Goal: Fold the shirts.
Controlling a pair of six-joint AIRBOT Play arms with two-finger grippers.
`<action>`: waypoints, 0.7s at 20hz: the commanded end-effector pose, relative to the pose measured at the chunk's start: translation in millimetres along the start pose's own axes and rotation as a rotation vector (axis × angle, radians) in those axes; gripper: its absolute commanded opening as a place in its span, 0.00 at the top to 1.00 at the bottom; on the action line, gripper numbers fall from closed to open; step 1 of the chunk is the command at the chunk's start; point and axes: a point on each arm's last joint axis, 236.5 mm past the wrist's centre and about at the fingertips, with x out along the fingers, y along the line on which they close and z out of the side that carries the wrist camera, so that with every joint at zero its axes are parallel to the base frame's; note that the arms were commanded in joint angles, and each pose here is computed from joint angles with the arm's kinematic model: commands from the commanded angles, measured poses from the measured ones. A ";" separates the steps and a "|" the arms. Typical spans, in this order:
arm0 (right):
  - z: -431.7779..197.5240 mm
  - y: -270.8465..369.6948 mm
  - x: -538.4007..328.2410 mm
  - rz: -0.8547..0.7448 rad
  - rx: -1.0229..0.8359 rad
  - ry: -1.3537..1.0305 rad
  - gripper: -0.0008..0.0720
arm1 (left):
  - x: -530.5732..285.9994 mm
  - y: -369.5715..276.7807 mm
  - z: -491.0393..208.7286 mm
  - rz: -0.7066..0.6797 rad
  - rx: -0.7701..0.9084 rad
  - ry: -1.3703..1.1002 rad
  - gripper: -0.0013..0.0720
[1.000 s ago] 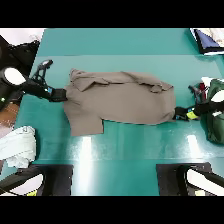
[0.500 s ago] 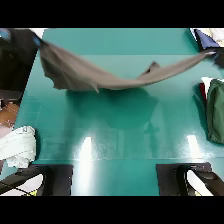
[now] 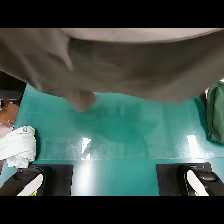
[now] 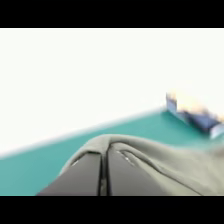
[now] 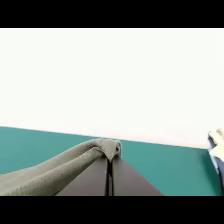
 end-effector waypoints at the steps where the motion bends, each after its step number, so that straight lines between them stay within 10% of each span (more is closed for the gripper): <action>1: 15.2 -19.0 -25.9 -0.115 -0.007 0.018 0.97 | -66.6 -25.7 59.7 0.008 0.049 -0.231 0.95; 6: -38.1 -73.1 -7.8 -0.315 0.047 0.316 0.97 | -52.7 -10.3 20.3 0.054 0.049 -0.071 0.95; 14: -279.3 -106.1 64.5 -0.327 0.171 1.193 0.97 | 61.2 78.3 -273.2 0.125 -0.157 0.829 0.95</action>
